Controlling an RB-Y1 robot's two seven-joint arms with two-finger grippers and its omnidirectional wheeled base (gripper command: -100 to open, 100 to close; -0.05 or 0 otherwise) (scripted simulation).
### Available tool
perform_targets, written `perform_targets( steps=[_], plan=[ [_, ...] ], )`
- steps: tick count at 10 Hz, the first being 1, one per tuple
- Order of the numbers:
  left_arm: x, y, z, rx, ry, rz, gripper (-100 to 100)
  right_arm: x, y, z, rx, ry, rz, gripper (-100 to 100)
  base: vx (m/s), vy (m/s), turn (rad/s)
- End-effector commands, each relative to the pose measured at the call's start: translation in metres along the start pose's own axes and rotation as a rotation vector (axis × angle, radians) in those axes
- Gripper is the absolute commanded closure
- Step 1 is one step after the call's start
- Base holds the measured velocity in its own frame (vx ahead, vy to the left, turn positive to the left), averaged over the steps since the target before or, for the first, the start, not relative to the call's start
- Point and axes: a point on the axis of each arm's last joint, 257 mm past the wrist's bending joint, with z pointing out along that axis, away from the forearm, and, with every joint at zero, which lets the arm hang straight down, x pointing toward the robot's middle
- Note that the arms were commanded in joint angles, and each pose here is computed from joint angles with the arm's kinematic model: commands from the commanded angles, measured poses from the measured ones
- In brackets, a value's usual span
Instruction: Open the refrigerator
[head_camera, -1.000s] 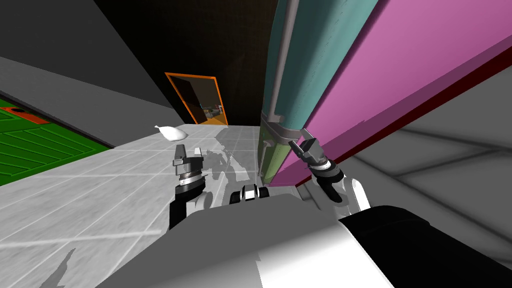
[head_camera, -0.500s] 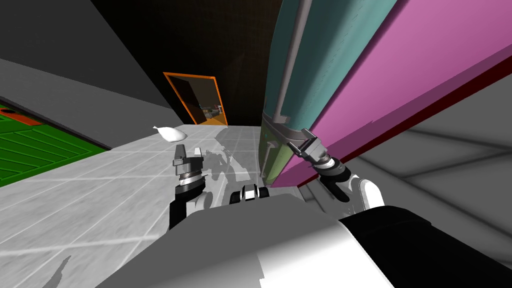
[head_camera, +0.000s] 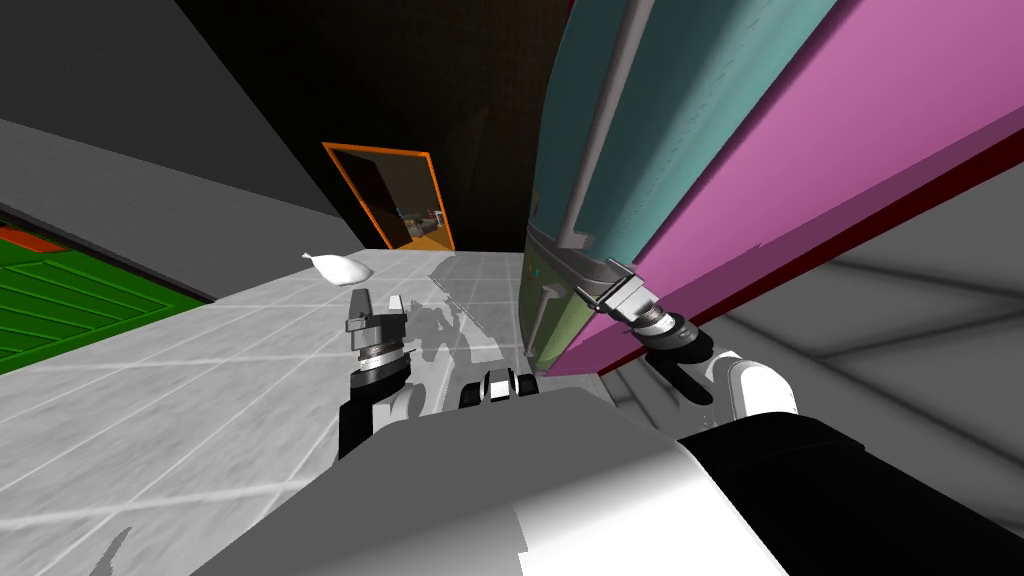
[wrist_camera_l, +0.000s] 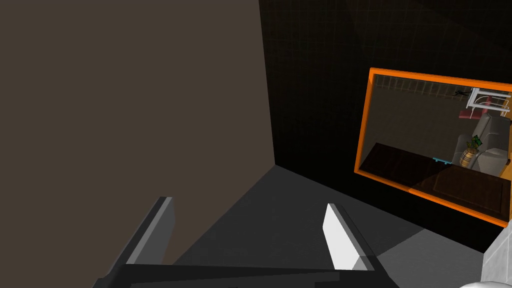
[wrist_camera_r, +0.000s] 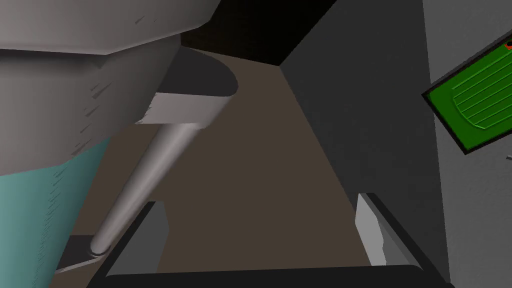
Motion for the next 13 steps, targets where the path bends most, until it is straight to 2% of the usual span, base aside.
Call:
perform_targets(
  steps=[1, 7, 10, 11, 12, 13],
  plan=[
    [0.0, 0.0, 0.0, 0.0, 0.0, 0.0, 0, 0.012, -0.008, -0.005, -0.003, 0.072, -0.092, -100, 0.037, 0.055, -0.016],
    [0.0, 0.0, 0.0, 0.0, 0.0, 0.0, 0, 0.039, -0.036, -0.022, 0.0, 0.247, -0.304, -100, 0.042, 0.072, -0.021],
    [0.0, 0.0, 0.0, 0.0, 0.0, 0.0, 0, 0.048, -0.057, -0.035, 0.007, 0.343, -0.422, -100, 0.035, 0.063, -0.021],
    [0.0, 0.0, 0.0, 0.0, 0.0, 0.0, 0, 0.052, -0.058, -0.036, 0.008, 0.359, -0.433, -100, 0.027, 0.055, -0.016],
    [0.0, 0.0, 0.0, 0.0, 0.0, 0.0, 0, 0.054, -0.069, -0.043, 0.012, 0.402, -0.486, -100, 0.028, 0.073, -0.023],
    [0.0, 0.0, 0.0, 0.0, 0.0, 0.0, 0, 0.057, -0.07, -0.044, 0.012, 0.413, -0.494, -100, 0.028, 0.065, -0.019]
  ],
)
